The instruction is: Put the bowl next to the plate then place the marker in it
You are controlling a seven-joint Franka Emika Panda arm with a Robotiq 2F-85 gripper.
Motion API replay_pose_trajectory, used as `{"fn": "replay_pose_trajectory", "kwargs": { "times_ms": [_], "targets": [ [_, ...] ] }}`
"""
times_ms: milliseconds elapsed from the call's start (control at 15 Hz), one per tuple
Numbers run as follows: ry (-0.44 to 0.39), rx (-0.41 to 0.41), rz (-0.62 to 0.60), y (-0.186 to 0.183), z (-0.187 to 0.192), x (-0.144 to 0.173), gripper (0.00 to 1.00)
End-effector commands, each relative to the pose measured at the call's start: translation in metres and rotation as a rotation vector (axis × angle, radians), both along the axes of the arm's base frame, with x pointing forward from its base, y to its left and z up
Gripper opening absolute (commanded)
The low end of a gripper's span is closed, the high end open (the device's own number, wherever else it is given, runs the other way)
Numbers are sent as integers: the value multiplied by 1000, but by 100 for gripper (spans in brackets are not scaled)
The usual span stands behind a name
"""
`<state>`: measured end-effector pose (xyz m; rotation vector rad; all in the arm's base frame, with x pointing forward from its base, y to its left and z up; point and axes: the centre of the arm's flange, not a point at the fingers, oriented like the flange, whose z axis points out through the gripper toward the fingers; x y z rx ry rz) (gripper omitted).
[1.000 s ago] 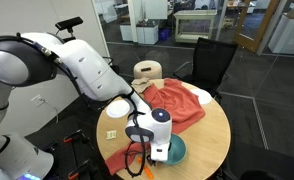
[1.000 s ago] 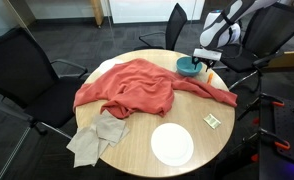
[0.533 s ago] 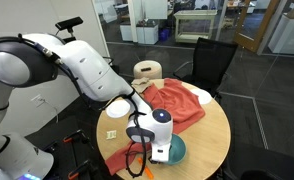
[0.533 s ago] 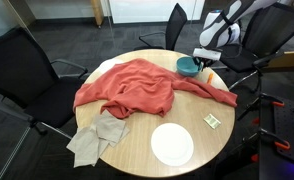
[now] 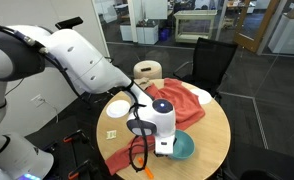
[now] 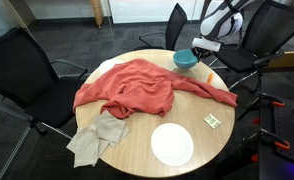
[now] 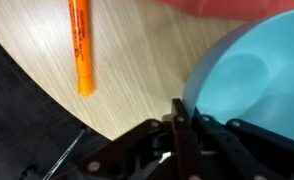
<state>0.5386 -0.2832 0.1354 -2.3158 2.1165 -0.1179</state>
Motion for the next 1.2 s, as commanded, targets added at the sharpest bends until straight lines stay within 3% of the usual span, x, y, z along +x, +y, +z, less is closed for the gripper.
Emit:
{"fn": "replay_pose_trajectory", "kwargs": {
  "times_ms": [0,467,1133],
  "targets": [
    [-75,-29,14,17,54,-10,1],
    [-68,-10,287,70,110,-42,1],
    [-17,2,742,165,132,-119,1]
  ]
}}
